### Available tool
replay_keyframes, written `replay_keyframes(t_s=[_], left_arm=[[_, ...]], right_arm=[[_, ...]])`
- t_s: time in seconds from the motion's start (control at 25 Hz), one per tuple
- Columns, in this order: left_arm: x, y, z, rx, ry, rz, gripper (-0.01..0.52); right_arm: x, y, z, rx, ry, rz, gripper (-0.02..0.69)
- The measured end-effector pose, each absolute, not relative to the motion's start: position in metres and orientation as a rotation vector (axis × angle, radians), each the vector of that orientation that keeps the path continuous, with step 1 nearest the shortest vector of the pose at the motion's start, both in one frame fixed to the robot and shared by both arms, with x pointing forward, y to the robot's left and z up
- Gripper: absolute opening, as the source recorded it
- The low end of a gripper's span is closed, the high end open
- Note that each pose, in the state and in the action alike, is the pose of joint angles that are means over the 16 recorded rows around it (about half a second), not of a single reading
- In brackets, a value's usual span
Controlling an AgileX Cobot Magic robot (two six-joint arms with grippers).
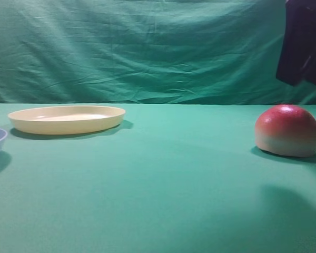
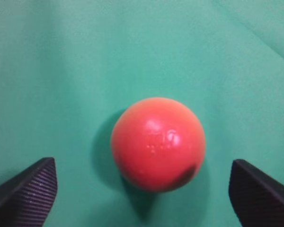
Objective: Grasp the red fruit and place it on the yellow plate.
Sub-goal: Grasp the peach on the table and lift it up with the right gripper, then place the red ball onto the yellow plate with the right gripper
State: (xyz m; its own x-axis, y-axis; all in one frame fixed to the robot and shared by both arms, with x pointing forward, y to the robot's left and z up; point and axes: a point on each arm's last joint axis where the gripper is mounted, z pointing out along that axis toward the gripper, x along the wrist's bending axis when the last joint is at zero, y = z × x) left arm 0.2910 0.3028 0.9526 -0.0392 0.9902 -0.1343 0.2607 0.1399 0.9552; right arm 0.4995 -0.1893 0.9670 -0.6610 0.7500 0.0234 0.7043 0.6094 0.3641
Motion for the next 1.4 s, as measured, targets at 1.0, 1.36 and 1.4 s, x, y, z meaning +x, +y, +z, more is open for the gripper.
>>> replay_keyframes(t_s=[1.0, 1.36, 1.4], left_arm=[[0.291, 0.303, 0.953, 1.283, 1.48, 0.982, 0.0], [0.291, 0.303, 0.953, 1.283, 1.48, 0.982, 0.0], [0.291, 0.303, 0.953, 1.283, 1.48, 0.982, 0.0]], right_arm=[[0.575, -0.121, 1.021, 1.05, 2.586, 0.814, 0.23], [0.594, -0.024, 1.044, 0.743, 2.589, 1.003, 0.222], [0.595, -0.013, 1.04, 0.717, 2.597, 1.01, 0.222]])
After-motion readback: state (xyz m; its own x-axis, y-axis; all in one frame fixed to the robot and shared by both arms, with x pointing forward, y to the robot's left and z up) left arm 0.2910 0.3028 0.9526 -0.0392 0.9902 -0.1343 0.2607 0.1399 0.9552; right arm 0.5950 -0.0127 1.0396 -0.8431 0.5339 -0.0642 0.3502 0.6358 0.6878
